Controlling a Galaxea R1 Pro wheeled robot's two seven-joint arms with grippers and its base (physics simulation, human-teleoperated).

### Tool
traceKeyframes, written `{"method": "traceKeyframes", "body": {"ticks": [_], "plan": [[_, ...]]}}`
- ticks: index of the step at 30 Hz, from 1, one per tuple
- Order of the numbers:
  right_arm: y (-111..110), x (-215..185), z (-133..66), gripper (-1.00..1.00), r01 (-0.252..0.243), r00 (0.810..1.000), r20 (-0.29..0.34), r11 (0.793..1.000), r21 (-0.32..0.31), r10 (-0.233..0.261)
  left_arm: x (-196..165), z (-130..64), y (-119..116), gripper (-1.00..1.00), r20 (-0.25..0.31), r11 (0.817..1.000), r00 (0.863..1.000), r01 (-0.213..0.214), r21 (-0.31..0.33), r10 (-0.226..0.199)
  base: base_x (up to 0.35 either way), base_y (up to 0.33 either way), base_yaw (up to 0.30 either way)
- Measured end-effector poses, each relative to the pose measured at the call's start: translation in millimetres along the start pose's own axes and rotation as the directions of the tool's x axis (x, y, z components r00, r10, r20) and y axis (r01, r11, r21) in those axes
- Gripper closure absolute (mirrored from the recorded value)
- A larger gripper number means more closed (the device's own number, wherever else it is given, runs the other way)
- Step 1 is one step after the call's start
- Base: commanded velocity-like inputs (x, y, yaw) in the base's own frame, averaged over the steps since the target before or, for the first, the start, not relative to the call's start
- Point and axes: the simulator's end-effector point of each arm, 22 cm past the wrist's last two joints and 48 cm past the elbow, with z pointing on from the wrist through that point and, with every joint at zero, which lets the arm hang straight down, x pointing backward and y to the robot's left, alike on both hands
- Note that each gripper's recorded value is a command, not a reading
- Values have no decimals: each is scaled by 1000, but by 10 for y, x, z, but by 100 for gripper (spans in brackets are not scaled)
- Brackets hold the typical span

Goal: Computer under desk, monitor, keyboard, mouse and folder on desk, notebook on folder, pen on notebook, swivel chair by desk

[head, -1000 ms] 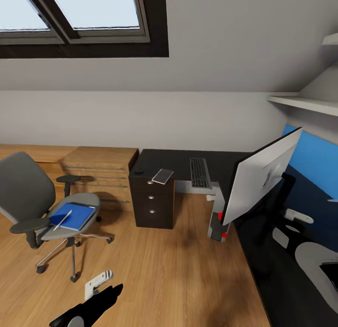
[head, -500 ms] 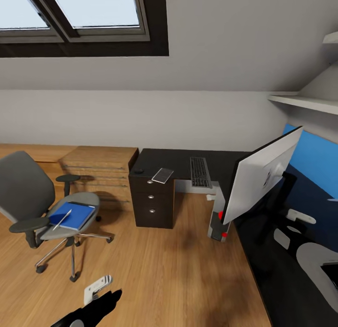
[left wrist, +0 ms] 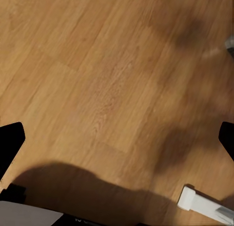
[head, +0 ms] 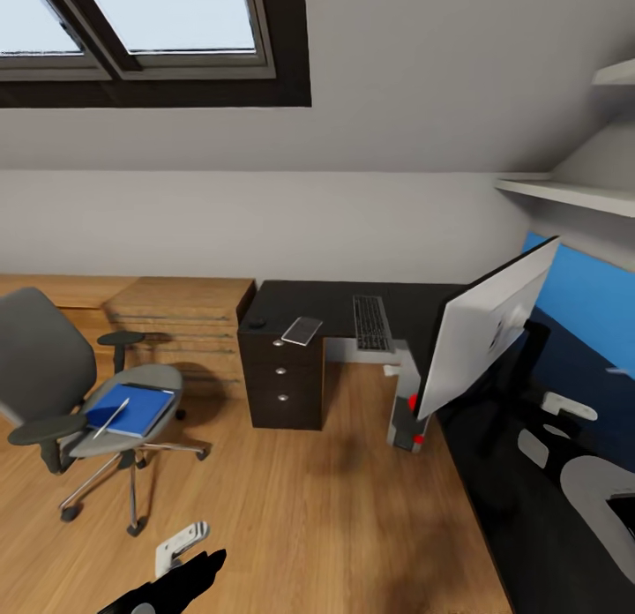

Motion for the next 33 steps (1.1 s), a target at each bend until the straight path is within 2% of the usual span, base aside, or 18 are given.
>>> {"method": "traceKeyframes", "body": {"ticks": [10,20,33], "plan": [[7,-4,-6,-100,-1,1000,0,1000,-2,1,-13,-5,6,-100,3,1000,1000,1,0,-1,0,221,-64],[3,-5,-5,-100,0,1000,-1,1000,-2,0,-10,-3,8,-100,2,1000,1000,0,0,0,0,6,-6],[5,-40,-23,-100,-3,1000,4,1000,-4,3,-31,-19,-5,-100,8,1000,1000,0,4,0,17,0,-178]]}}
